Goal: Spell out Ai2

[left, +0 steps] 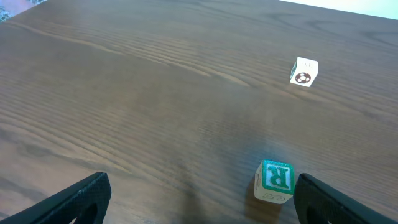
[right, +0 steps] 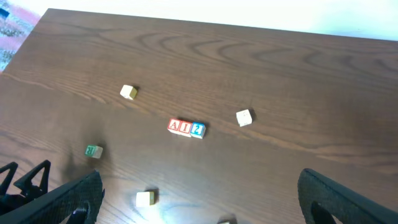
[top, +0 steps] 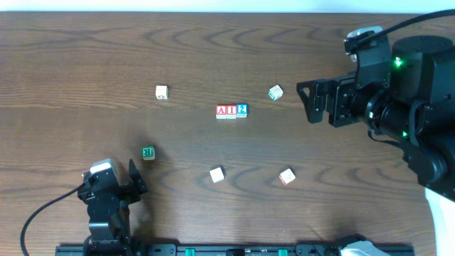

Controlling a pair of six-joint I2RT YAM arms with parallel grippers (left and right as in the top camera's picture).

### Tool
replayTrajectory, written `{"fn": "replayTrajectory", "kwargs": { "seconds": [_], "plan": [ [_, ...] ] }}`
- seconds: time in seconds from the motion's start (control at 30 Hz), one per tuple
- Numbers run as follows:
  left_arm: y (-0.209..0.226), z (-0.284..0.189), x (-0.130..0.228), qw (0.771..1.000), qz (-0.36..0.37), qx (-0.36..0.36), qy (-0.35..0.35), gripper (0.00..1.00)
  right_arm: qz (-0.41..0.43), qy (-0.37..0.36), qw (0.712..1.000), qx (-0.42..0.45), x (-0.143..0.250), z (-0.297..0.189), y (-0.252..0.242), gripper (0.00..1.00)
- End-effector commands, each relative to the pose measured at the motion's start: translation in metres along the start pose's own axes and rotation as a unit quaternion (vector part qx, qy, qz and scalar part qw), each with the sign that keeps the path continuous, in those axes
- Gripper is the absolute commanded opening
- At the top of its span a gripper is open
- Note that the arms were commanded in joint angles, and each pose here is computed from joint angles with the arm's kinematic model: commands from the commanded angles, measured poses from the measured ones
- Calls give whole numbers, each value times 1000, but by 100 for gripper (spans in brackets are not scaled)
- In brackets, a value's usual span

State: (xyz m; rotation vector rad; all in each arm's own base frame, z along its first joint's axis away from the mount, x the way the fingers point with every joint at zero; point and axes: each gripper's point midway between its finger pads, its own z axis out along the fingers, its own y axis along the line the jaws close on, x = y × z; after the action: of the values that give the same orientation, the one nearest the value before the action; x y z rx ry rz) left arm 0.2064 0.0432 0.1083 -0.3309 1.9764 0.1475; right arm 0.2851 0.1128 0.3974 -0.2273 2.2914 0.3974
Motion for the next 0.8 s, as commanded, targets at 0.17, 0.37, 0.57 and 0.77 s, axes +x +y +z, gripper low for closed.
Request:
{"fn": "replayTrajectory", "kwargs": {
  "seconds": [0.17, 0.37, 0.57, 0.77],
  "plan": [
    [3, 3, 5, 1000, -4, -8, 3, 95, -7, -88, 992, 94, -4, -58, -30, 99],
    [3, 3, 5, 1000, -4, -8, 3, 95, 12, -182, 970, 158, 22, -101, -59, 99],
    [3, 3, 5, 1000, -4, -8, 3, 95, 34, -238, 950, 200, 77, -98, -88, 99],
    [3, 3, 5, 1000, -4, -8, 3, 95, 54, -239, 945, 216, 141, -58, -110, 99]
  ]
}}
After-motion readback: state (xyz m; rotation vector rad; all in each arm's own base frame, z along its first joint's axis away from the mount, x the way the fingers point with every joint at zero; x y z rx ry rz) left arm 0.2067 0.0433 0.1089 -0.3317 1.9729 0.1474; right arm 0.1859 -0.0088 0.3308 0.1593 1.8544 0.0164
